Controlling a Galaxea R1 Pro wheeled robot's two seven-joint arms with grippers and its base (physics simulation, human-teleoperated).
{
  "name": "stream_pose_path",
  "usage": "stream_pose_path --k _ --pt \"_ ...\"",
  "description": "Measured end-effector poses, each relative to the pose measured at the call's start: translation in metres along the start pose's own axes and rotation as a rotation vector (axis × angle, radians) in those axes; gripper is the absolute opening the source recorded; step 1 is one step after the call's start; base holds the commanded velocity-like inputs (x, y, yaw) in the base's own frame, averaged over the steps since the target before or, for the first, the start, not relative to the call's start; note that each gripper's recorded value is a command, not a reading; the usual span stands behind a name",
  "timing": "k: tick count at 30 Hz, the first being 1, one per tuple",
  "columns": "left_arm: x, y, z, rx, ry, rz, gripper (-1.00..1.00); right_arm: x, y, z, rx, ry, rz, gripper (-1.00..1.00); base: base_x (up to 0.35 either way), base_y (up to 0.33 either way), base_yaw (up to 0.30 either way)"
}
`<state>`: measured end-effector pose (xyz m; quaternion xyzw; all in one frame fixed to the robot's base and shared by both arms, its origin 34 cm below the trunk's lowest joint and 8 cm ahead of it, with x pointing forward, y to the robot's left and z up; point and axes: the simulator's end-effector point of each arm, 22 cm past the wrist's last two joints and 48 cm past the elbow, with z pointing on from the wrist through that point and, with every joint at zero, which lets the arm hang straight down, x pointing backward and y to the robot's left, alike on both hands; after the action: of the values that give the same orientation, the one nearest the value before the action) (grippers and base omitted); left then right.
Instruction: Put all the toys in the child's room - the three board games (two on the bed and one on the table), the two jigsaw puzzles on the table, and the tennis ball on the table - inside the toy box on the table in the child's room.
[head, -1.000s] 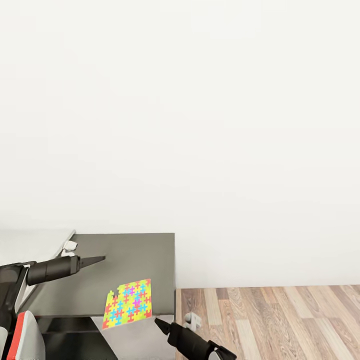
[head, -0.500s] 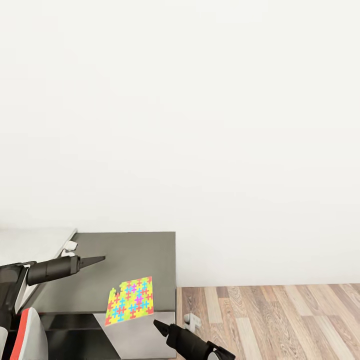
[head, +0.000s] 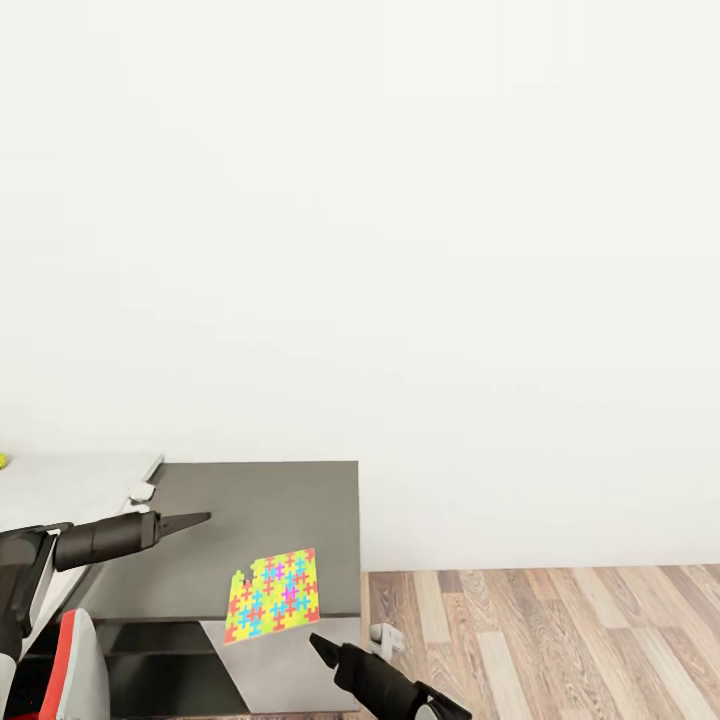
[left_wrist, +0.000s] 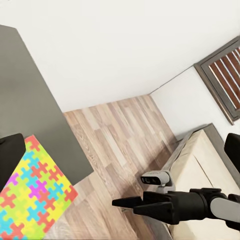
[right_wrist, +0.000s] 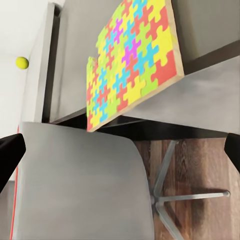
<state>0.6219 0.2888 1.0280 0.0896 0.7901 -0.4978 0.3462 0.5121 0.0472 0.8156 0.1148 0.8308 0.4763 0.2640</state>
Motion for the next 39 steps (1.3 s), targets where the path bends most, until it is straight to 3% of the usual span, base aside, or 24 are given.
stream_pose_path --k 14,28,39 --pt "0.000 0.000 -0.001 -0.001 -0.001 0.001 1.00 0.009 0.005 0.003 -0.005 0.025 -0.025 1.00 -0.003 0.137 0.000" --pt "0.000 0.000 -0.001 -0.002 -0.001 0.000 1.00 -0.010 0.002 0.003 0.011 -0.066 -0.072 1.00 0.000 0.058 0.000" --pt "0.000 0.000 -0.001 -0.002 -0.001 0.000 1.00 -0.007 0.004 0.004 0.011 -0.065 -0.089 1.00 0.000 0.004 0.000"
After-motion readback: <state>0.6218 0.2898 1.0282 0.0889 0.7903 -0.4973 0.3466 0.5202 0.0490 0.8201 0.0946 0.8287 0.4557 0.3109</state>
